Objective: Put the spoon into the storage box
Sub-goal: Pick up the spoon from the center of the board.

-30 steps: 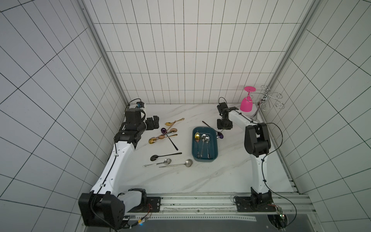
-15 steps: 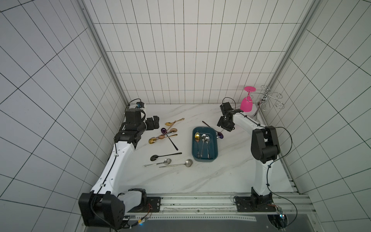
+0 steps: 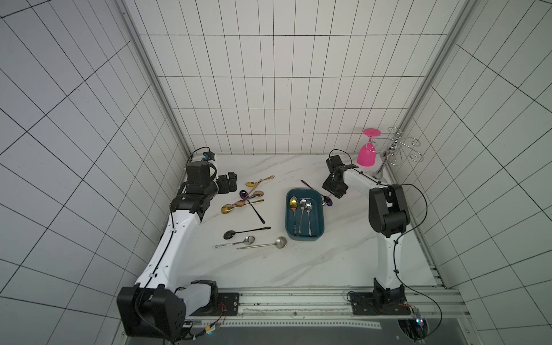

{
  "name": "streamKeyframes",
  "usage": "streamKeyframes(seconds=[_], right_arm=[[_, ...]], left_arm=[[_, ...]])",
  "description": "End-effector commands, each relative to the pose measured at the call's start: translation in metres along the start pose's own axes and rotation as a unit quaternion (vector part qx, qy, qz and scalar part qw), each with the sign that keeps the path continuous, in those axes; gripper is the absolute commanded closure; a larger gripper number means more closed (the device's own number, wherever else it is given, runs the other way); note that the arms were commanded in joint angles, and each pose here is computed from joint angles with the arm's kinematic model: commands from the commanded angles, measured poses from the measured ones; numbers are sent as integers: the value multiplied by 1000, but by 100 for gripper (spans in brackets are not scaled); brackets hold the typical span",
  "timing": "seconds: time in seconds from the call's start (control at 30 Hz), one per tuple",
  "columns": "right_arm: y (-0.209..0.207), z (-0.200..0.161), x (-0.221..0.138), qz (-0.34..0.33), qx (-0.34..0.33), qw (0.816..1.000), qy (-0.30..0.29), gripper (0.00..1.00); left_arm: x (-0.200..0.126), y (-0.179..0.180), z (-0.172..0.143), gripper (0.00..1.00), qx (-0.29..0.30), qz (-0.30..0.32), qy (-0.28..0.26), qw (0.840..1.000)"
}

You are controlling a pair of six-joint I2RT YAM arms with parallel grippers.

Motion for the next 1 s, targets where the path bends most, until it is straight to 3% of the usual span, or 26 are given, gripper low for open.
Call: streamKeyframes(seconds=[0.0, 0.3, 0.67, 0.97], right_arm=[[-12, -3, 16, -18, 14, 1000, 2, 52], [-19, -13, 33, -27, 16, 999, 17, 75], [-8, 4, 35, -24, -11, 1000, -15, 99], [26, 31, 10, 31, -72, 994, -73, 100]], left_arm=[[-5, 0, 5, 1, 0, -3, -17, 1000], [-6, -1, 5, 1, 0, -5, -19, 1000], [-8, -1, 5, 1, 0, -5, -19, 1000], [-7, 0, 5, 1, 2, -3, -18, 1000]])
Point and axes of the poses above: each gripper's point midway between its finger pads, its own x axis out along the fingers, its own y axis along the line the jaws close on, z = x × y, the point moved 2 cm from there along -x, back along the fingers, and after that the axes turned 11 degrees about x, right-handed, at the moved point
